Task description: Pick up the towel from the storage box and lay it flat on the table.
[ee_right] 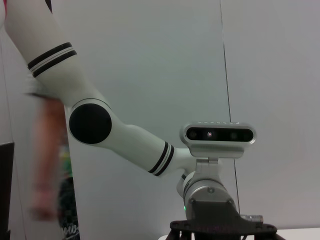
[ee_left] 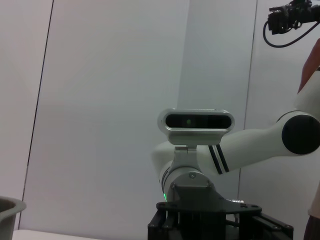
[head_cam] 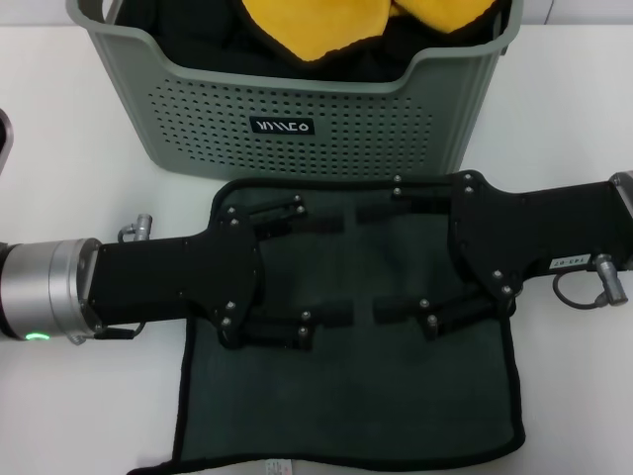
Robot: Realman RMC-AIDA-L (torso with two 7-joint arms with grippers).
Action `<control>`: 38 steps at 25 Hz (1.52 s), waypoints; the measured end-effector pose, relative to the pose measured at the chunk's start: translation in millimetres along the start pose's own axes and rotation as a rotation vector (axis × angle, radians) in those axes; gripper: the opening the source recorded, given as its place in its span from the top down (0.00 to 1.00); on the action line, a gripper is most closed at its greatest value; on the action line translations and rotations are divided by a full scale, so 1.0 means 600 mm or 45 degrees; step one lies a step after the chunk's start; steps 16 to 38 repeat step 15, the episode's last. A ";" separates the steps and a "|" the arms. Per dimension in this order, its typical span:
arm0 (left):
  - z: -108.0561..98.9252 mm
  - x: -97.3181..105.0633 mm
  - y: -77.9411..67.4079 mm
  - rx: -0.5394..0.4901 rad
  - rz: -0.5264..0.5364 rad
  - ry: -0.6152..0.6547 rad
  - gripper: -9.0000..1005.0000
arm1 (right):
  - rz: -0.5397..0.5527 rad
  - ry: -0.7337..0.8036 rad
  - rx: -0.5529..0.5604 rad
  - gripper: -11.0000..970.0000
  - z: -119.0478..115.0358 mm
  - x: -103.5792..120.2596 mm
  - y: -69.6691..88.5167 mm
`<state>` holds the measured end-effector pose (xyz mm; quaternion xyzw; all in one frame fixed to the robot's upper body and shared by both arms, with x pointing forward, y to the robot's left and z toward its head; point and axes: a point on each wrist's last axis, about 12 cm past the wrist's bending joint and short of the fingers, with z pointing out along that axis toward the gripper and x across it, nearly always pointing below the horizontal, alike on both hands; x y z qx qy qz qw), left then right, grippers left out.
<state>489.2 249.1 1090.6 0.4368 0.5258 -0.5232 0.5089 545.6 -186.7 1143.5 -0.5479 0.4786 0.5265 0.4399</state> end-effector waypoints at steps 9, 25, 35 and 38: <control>-0.003 -0.002 0.001 -0.002 0.011 0.000 0.14 | 0.014 -0.012 0.007 0.09 -0.008 0.002 0.005; -0.006 -0.002 0.000 -0.009 0.010 -0.007 0.14 | 0.022 -0.022 0.022 0.09 -0.013 0.005 0.009; -0.006 -0.002 0.000 -0.009 0.010 -0.007 0.14 | 0.022 -0.022 0.022 0.09 -0.013 0.005 0.009; -0.006 -0.002 0.000 -0.009 0.010 -0.007 0.14 | 0.022 -0.022 0.022 0.09 -0.013 0.005 0.009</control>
